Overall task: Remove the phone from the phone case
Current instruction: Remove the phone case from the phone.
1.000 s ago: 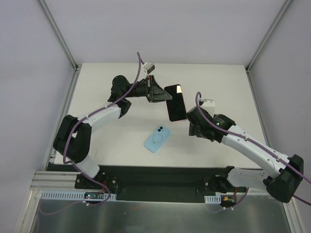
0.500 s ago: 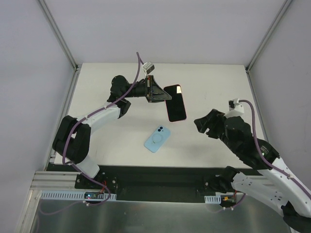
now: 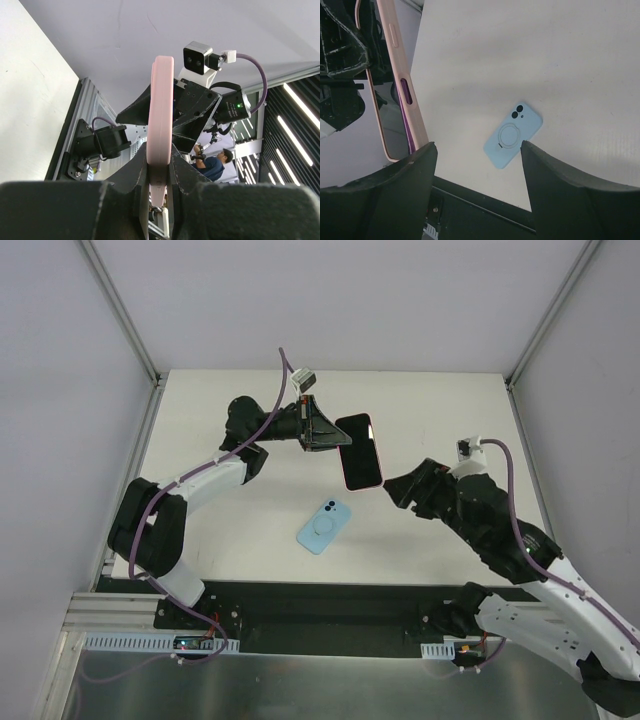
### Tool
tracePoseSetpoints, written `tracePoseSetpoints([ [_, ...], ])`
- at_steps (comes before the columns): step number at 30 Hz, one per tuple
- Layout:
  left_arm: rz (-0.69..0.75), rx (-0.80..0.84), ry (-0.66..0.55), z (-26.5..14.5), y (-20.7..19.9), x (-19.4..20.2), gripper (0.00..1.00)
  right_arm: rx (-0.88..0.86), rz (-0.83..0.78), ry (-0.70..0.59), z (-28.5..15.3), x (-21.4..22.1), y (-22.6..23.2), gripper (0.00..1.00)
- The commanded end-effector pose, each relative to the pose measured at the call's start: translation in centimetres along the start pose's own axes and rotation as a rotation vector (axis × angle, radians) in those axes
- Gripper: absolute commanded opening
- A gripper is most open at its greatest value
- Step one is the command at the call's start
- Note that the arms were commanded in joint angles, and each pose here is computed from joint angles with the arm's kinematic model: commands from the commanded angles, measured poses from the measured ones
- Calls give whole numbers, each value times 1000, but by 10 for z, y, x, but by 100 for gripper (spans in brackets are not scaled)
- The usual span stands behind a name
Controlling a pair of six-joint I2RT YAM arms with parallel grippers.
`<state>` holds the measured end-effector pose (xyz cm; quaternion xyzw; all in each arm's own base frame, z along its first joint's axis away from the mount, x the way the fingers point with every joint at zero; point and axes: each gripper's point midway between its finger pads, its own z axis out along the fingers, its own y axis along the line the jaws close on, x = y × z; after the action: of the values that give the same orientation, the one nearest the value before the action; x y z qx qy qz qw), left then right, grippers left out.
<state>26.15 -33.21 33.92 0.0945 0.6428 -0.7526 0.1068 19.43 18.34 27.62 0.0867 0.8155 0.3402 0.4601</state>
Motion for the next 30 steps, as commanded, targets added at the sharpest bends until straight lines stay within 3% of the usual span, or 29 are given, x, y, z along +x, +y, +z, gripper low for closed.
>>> tracePoseSetpoints([
  [1, 92, 51, -6, -5, -20, -1, 0, -85, 45, -66, -8, -19, 20, 71],
  [11, 91, 51, 2, -5, -19, -1, 0, -113, 34, -67, -16, -23, 26, 71],
  [30, 113, 77, 5, -7, -35, 3, 0, 2, -23, 14, 15, 0, 8, 71],
])
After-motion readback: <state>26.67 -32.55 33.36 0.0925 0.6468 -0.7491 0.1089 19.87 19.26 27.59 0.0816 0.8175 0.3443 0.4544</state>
